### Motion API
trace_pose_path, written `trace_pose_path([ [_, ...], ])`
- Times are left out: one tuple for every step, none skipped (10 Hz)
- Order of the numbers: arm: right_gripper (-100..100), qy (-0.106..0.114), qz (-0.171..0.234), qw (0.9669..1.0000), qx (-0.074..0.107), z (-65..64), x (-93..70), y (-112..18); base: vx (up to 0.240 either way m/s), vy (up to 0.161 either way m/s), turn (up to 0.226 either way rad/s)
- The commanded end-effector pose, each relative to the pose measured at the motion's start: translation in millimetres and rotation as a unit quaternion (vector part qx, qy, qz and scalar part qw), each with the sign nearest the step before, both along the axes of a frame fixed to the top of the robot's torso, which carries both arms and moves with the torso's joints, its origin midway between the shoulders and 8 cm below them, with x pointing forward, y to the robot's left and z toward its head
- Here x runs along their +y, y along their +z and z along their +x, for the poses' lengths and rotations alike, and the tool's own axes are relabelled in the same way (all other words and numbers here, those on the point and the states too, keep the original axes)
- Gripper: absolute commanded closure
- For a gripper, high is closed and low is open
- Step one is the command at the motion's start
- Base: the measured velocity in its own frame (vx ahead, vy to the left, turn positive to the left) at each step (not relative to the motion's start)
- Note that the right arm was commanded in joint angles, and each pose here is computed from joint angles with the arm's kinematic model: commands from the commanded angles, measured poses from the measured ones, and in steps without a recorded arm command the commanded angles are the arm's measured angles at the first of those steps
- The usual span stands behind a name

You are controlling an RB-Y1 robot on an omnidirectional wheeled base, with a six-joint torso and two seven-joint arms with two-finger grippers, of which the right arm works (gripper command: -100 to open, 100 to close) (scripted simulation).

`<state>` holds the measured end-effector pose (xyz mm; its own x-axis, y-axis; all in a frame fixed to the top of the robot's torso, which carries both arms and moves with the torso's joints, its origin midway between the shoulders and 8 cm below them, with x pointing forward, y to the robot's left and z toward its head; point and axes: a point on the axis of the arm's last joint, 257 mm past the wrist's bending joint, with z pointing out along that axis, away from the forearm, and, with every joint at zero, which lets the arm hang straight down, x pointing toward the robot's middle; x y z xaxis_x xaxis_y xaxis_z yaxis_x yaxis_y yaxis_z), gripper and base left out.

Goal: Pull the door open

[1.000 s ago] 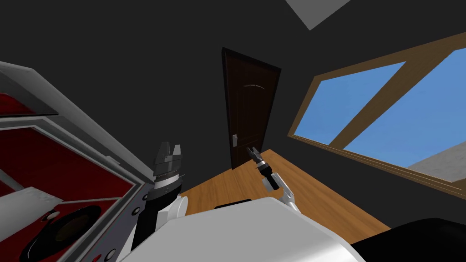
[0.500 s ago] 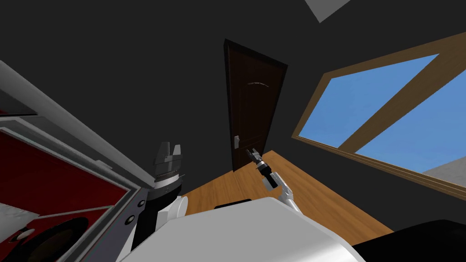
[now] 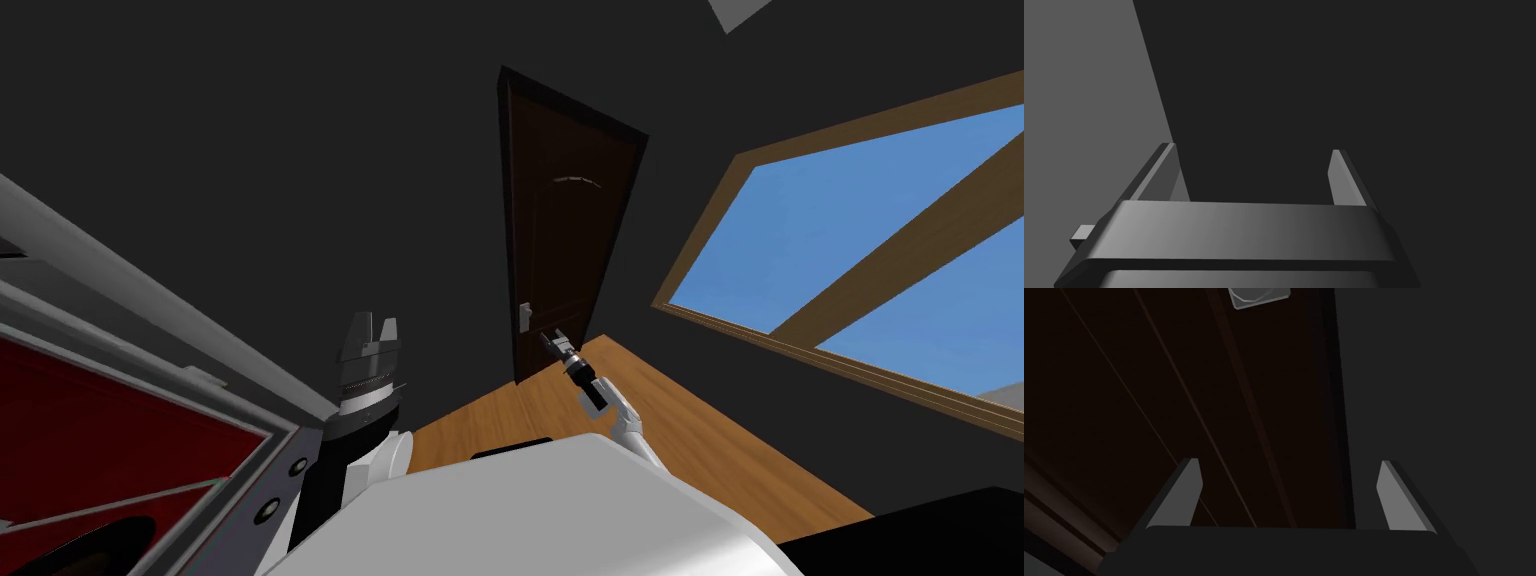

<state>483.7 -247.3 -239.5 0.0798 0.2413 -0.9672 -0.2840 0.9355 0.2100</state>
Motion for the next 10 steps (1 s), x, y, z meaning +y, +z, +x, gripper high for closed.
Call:
trace_pose_path([
  [-100,-0.002,-0.020,0.9998,0.007,1.9,-2.5,-9.8,0.110,0.015,0.016],
  [-100,-0.004,-0.030,0.9995,0.010,3.1,-3.7,-14.7,0.090,0.010,0.012],
  [-100,-0.005,-0.041,0.9991,0.014,4.3,-5.0,-19.6,0.088,0.004,0.014],
  [-100,-0.006,-0.057,0.9982,0.020,6.1,-7.2,-27.3,0.116,0.017,0.026],
  [-100,-0.008,-0.074,0.9969,0.025,7.7,-9.4,-34.9,0.153,0.020,0.028],
  [-100,-0.009,-0.087,0.9957,0.030,9.0,-11.3,-41.1,0.131,0.024,0.020],
  [-100,-0.010,-0.098,0.9945,0.034,10.0,-12.9,-46.3,0.113,0.023,0.016],
  [-100,-0.011,-0.114,0.9926,0.039,11.3,-15.3,-53.6,0.135,0.029,0.021],
  [-100,-0.010,-0.104,0.9939,0.036,11.9,-15.5,-49.6,0.065,0.014,0.005],
  [-100,-0.028,-0.107,0.9931,0.036,17.3,-25.2,-49.8,0.032,-0.011,0.193],
])
